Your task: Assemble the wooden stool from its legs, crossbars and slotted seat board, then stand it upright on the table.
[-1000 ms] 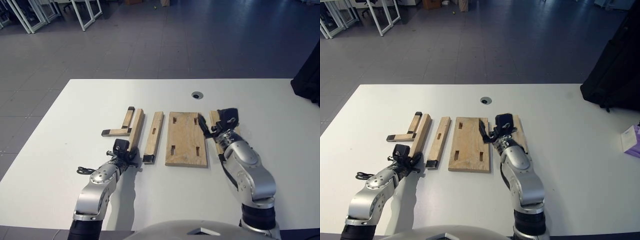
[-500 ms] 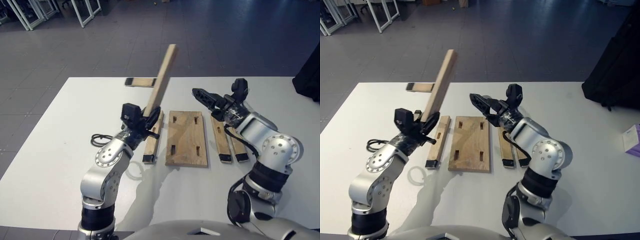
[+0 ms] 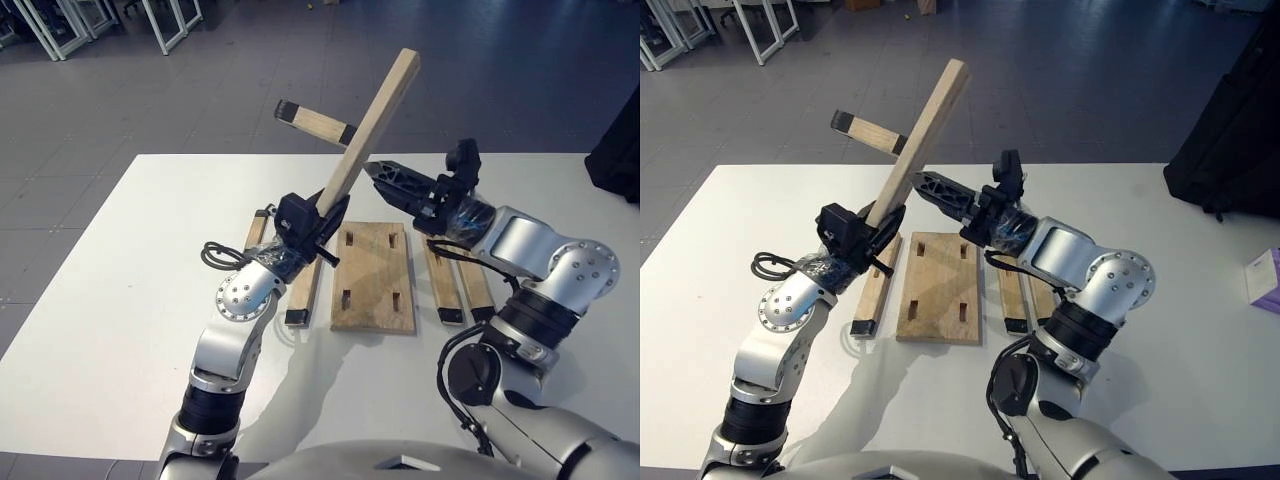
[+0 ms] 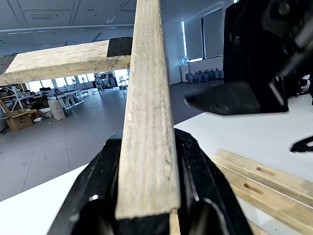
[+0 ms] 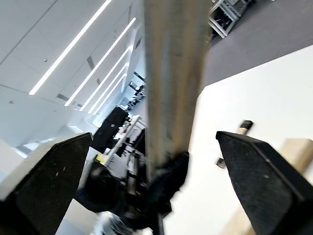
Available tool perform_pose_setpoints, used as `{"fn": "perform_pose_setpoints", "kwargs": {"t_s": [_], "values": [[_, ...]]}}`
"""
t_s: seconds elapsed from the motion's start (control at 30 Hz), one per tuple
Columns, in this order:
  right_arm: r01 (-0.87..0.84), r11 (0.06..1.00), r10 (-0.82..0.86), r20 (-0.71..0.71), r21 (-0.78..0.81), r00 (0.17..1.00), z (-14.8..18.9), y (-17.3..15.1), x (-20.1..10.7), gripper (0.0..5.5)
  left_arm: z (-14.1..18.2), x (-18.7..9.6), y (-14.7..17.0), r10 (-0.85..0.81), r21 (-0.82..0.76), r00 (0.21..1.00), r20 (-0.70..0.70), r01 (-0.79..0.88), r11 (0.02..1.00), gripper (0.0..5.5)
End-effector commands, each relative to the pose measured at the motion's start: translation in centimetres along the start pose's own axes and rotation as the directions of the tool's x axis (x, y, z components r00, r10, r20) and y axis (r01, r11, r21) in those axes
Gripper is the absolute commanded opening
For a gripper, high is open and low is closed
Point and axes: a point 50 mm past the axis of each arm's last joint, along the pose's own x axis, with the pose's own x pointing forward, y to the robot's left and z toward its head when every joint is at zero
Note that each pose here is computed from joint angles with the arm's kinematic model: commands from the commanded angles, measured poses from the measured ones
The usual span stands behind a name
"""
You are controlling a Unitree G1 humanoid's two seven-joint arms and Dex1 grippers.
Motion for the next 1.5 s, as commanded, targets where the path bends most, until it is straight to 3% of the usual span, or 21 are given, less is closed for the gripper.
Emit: {"fn": "perform_pose_setpoints", "kwargs": {"t_s": [0.03, 0.23, 0.57, 0.7, 1.03, 1.23, 1.5], "values": [[-0.064, 0.998, 0.064, -0.011, -0.005, 0.998, 0.6, 1.1, 1.0, 4.67, 0.1, 0.2, -0.1, -0.004, 0.01, 1.0, 0.016, 0.004, 1.0, 1.06], [0.036, 0.999, -0.035, -0.013, 0.012, 0.999, 0.6, -0.3, 0.7, 4.67, 1.2, 0.7, -0.2, -0.008, 0.072, 0.998, 0.064, 0.003, 0.997, 1.06], [0.048, 0.998, -0.046, -0.035, 0.035, 0.998, 1.0, -1.2, 1.4, 4.67, 1.2, 0.8, -1.3, -0.061, 0.082, 0.996, 0.067, 0.055, 0.995, 1.06], [0.002, 0.999, 0.001, -0.056, 0.054, 0.998, 1.5, -1.0, 1.3, 3.97, 1.1, 0.7, -1.4, -0.074, 0.08, 0.996, 0.058, 0.07, 0.994, 1.06], [0.07, 0.992, -0.062, -0.077, 0.103, 0.995, 0.9, -2.5, 1.2, 2.11, 1.3, 0.6, -2.5, -0.123, 0.091, 0.991, 0.056, 0.117, 0.989, 1.06], [0.061, 0.991, -0.052, -0.08, 0.122, 0.995, 1.9, -2.6, 0.1, 2.04, 0.7, 0.1, -1.7, -0.13, 0.099, 0.991, 0.028, 0.127, 0.987, 1.06], [0.128, 0.985, -0.125, -0.032, 0.115, 0.992, 2.9, -3.4, -1.5, 2.02, -0.1, -1.3, 0.0, -0.133, 0.038, 0.99, -0.037, 0.135, 0.99, 2.73]]}}
